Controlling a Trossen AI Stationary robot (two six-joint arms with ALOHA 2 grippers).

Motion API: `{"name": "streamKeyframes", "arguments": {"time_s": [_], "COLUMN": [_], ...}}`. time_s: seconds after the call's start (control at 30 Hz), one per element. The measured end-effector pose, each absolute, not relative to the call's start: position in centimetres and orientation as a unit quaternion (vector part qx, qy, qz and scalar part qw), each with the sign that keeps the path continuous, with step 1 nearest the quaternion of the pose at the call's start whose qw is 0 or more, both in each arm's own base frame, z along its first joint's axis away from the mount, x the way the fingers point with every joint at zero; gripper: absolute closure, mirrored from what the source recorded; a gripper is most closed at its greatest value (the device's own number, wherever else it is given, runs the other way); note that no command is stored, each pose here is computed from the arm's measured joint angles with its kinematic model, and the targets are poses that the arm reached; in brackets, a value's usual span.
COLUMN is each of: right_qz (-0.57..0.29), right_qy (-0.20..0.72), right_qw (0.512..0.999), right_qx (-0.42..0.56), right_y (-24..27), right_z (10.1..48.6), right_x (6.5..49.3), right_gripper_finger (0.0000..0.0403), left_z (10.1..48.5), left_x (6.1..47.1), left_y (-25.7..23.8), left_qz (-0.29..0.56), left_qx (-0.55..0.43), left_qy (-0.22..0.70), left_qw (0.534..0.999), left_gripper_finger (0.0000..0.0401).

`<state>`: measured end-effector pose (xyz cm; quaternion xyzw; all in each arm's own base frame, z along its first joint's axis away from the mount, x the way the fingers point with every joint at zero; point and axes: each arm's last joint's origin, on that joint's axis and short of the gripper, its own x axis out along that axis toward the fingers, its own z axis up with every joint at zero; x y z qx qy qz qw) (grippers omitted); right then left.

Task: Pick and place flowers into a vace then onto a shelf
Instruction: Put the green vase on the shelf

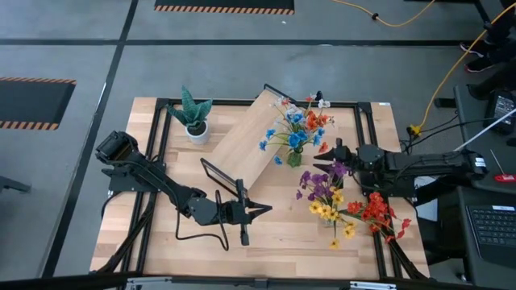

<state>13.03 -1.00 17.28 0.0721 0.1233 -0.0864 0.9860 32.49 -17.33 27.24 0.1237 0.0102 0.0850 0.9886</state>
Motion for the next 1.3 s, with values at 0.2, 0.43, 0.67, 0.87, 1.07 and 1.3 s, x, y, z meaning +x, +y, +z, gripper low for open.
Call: {"name": "streamKeyframes", "arguments": {"time_s": [0.2,0.43,0.67,0.87,1.07,1.3], "right_qz": [-0.052,-0.051,-0.054,-0.058,-0.058,-0.064], "right_qy": [0.097,0.122,0.101,0.098,0.099,0.097], "right_qw": [0.993,0.991,0.993,0.993,0.992,0.993], "right_qx": [0.034,0.024,0.009,-0.003,-0.043,0.003], "right_y": [-0.9,-0.9,-0.9,-0.9,-1.0,-1.0], "right_z": [16.1,14.7,15.1,15.2,15.2,15.1], "right_x": [13.0,12.9,13.2,13.3,13.3,13.3], "right_gripper_finger": [0.0258,0.0258,0.0258,0.0258,0.0258,0.0258], "left_z": [27.2,27.0,25.9,28.3,27.2,25.4], "left_x": [32.3,31.4,31.8,29.9,25.7,21.6], "left_y": [-17.6,-18.1,-16.5,-12.9,-9.8,-7.8], "left_qz": [0.096,0.185,0.167,0.137,0.117,0.105], "left_qx": [0.149,0.172,0.183,0.138,0.093,0.092], "left_qy": [0.014,0.042,0.105,0.120,0.063,-0.001], "left_qw": [0.984,0.967,0.963,0.974,0.987,0.990], "left_gripper_finger": [0.0400,0.0399,0.0400,0.0399,0.0399,0.0400]}}
